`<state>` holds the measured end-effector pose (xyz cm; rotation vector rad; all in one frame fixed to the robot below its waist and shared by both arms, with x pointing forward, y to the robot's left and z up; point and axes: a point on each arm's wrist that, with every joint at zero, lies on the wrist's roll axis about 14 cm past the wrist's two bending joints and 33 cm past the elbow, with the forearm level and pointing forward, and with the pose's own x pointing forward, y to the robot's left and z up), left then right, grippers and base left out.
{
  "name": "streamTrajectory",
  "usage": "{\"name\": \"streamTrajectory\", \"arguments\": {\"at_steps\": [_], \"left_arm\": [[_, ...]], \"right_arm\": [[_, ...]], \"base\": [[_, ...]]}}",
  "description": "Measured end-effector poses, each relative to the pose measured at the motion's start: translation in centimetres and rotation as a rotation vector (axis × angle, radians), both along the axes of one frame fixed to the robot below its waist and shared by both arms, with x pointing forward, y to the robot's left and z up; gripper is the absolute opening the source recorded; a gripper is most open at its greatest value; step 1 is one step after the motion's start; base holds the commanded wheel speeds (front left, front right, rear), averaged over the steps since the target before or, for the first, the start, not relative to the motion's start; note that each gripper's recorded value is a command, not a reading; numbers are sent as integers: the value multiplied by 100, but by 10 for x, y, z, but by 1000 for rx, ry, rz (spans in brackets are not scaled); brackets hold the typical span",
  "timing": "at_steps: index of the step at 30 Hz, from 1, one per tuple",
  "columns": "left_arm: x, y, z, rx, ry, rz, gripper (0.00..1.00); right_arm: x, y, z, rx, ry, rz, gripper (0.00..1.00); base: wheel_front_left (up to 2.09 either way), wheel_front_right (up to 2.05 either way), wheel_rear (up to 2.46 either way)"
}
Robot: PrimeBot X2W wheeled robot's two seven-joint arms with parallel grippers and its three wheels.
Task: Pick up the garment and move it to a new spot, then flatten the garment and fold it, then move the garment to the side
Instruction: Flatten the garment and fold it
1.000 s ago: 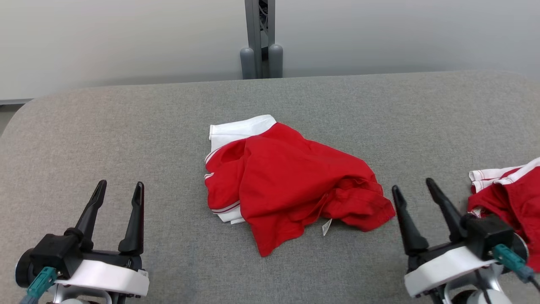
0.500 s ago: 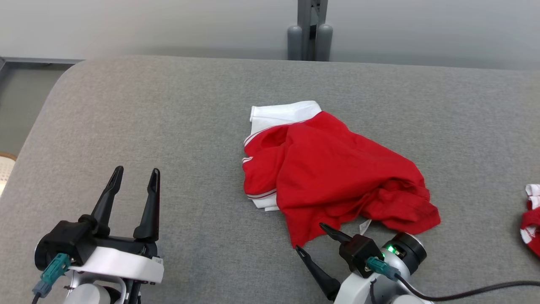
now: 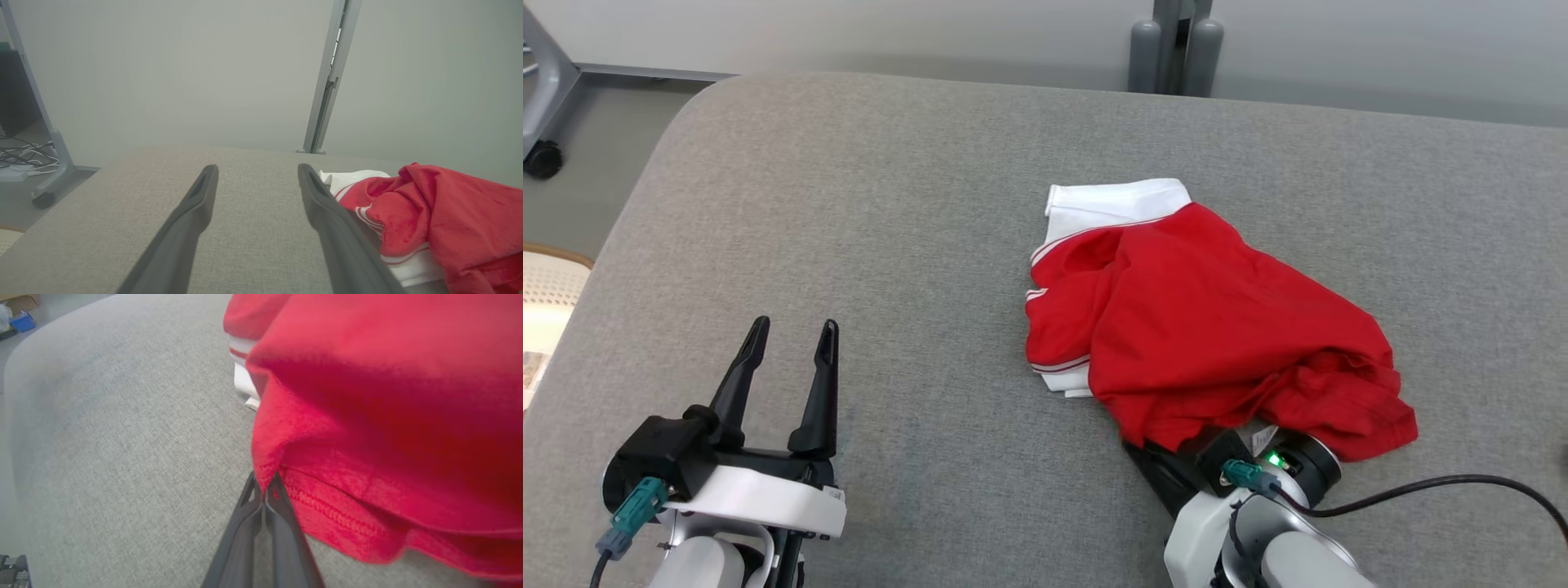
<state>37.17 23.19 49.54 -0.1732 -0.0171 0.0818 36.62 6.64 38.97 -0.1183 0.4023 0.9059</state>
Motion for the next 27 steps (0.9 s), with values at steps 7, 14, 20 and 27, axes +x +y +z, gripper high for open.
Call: {"name": "streamTrajectory", "arguments": {"at_steps": [7, 14, 20, 27], "left_arm": [[12, -12, 1, 7, -11, -45, 100], [27, -29, 5, 13, -31, -105, 100], [34, -48, 8, 9, -45, -161, 100], [38, -55, 8, 7, -49, -187, 100]], "right_arm": [[22, -4, 48, 176, -101, -90, 0], [44, -26, 131, 335, -302, -187, 0], [74, -103, 161, 310, -412, -415, 0], [96, -190, 117, 202, -305, -678, 0]], "base": [[0, 0, 0], [0, 0, 0], [0, 0, 0], [0, 0, 0]]}}
